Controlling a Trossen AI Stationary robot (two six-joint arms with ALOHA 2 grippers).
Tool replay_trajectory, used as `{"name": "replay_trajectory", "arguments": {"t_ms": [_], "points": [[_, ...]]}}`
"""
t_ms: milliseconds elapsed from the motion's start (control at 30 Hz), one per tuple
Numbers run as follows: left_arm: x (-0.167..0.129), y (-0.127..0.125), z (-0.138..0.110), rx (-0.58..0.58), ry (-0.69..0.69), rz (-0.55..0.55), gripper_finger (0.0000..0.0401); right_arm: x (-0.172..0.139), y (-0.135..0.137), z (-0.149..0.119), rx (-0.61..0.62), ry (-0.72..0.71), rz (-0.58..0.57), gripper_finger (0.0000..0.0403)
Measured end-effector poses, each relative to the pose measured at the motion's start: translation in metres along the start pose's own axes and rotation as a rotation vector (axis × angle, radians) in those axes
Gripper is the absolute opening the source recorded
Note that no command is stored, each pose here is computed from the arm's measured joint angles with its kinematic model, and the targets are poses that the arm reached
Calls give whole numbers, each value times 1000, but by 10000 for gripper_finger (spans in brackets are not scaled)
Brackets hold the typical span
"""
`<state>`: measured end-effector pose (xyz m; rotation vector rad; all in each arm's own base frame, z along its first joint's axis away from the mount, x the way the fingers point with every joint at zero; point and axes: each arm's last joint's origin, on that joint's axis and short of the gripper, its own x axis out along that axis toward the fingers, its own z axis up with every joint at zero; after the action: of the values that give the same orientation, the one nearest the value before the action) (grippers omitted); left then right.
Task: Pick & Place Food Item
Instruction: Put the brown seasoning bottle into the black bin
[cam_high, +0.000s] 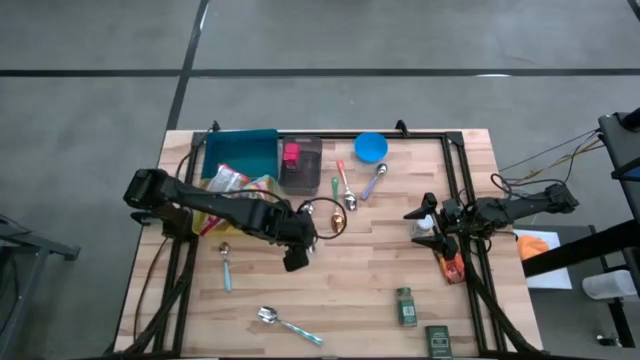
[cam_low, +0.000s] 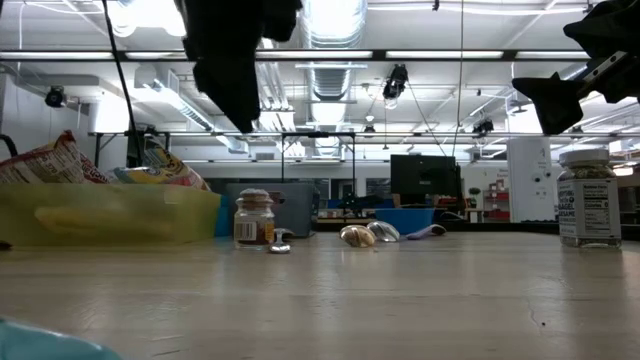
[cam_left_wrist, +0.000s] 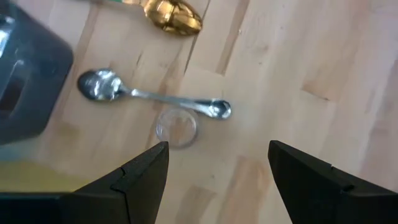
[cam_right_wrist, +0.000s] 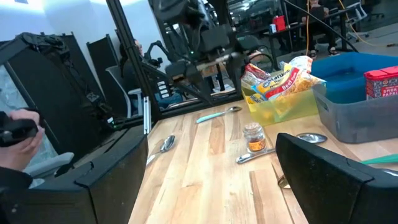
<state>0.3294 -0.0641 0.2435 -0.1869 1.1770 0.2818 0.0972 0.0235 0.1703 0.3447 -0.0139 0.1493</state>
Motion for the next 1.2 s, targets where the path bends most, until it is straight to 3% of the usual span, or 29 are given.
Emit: {"name": "replay_trajectory", "arguments": {"t_ms": [500,1200], "points": [[44,8,-17,178,-87,-27,278,0,0,0,0,0,0,351],[80,39,-34,112,-106,-26,277,0,0,0,0,0,0,351]]}}
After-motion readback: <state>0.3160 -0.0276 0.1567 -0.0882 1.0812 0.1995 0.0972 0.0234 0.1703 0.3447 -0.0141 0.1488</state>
